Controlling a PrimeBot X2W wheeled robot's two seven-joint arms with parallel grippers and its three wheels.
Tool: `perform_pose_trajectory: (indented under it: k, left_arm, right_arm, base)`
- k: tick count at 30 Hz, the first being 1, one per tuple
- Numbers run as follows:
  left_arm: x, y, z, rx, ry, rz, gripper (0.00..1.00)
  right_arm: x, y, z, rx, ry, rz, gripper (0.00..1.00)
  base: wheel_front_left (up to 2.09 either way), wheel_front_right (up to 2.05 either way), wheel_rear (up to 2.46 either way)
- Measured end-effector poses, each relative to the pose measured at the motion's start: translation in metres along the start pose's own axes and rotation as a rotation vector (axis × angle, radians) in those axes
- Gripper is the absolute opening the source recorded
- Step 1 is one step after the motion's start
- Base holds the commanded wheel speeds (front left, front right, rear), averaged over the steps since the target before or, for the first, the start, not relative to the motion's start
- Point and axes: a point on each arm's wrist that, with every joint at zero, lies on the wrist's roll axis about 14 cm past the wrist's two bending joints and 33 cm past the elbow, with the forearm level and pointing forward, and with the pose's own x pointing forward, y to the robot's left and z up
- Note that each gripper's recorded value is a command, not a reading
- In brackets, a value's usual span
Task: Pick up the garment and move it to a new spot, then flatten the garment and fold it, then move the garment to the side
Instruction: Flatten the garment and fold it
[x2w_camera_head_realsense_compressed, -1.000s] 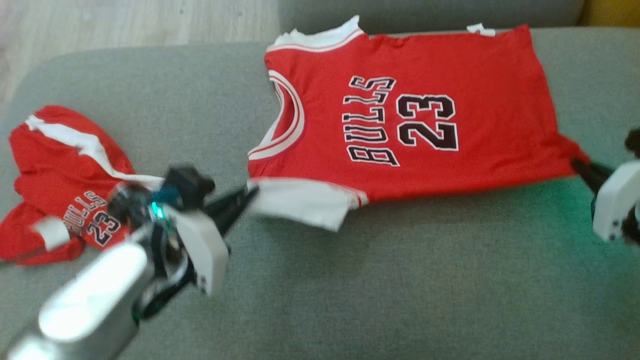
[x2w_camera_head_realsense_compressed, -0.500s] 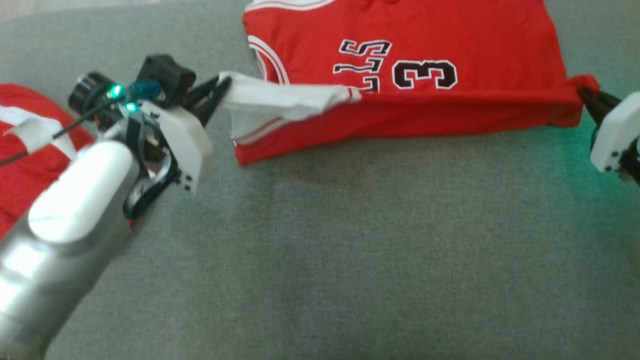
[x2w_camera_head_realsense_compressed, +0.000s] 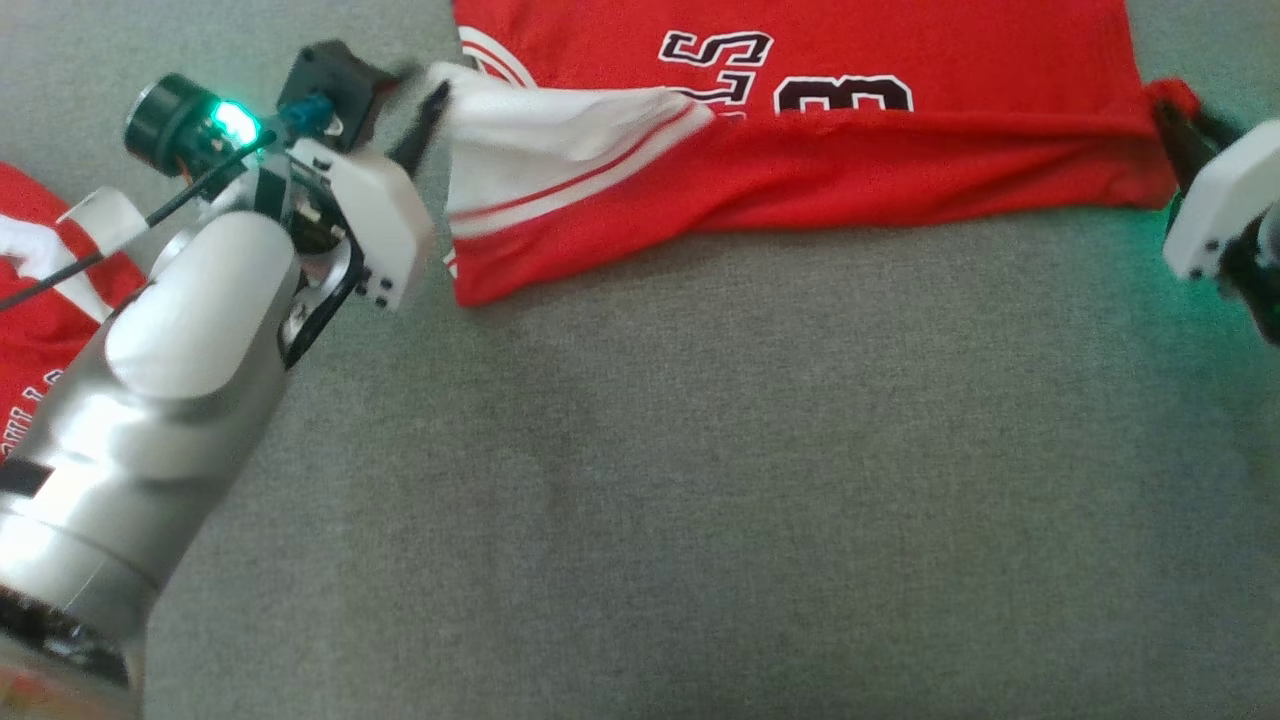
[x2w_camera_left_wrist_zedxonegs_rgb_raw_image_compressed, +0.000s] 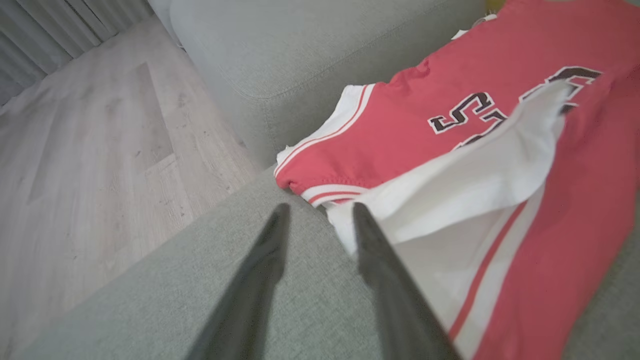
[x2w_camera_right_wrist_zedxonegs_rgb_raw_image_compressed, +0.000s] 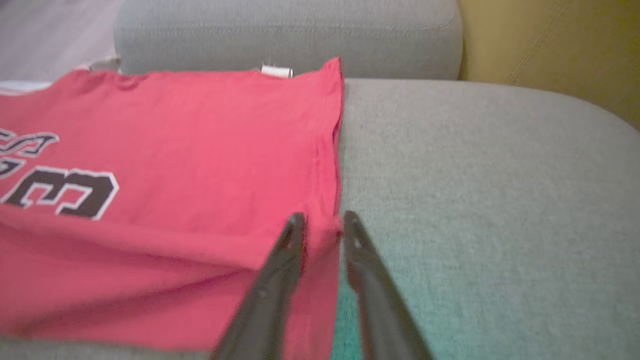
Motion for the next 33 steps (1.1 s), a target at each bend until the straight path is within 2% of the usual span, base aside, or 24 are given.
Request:
perform_pose_trajectory:
  k: [3,6,11,15,18,19,21,26,30,33]
  left_arm:
    - [0.005,0.013,0.013,-0.021,-0.076,0.080,1.00]
    - [0.001,0.028,0.041,-0.071,-0.222,0.182,1.00]
    - [-0.019,0.037,0.084,-0.169,-0.440,0.275,1.00]
    - [-0.042,0.038,0.097,-0.276,-0.527,0.338,1.00]
    - [-0.066,0.033,0.105,-0.333,-0.609,0.375,1.00]
    - [-0.080,0.024,0.104,-0.365,-0.647,0.390,1.00]
    - [-0.091,0.010,0.093,-0.393,-0.652,0.387,1.00]
    - [-0.105,-0.032,0.043,-0.449,-0.565,0.368,1.00]
    - [-0.107,-0.049,0.009,-0.469,-0.485,0.358,1.00]
    - [-0.102,-0.049,0.003,-0.458,-0.466,0.350,1.00]
  right_arm:
    - [0.003,-0.003,0.021,0.020,-0.104,-0.017,1.00]
    - [0.000,-0.004,0.045,0.059,-0.239,-0.028,1.00]
    - [-0.016,0.005,0.081,0.106,-0.431,-0.016,1.00]
    - [-0.042,0.006,0.110,0.155,-0.571,-0.005,1.00]
    - [-0.072,0.005,0.130,0.148,-0.706,-0.016,1.00]
    - [-0.086,0.013,0.120,0.157,-0.748,-0.023,1.00]
    - [-0.095,0.029,0.093,0.182,-0.738,-0.025,1.00]
    - [-0.118,0.053,0.026,0.229,-0.671,-0.066,1.00]
    - [-0.129,0.067,0.012,0.232,-0.666,-0.067,1.00]
    - [-0.131,0.068,0.012,0.231,-0.672,-0.073,1.00]
  base:
    - [0.00,0.00,0.00]
    - [0.00,0.00,0.00]
    - [0.00,0.00,0.00]
    - [0.00,0.00,0.00]
    - [0.00,0.00,0.00]
    - [0.00,0.00,0.00]
    - [0.00,0.00,0.00]
    - [0.00,0.00,0.00]
    - [0.00,0.00,0.00]
    - [0.00,0.00,0.00]
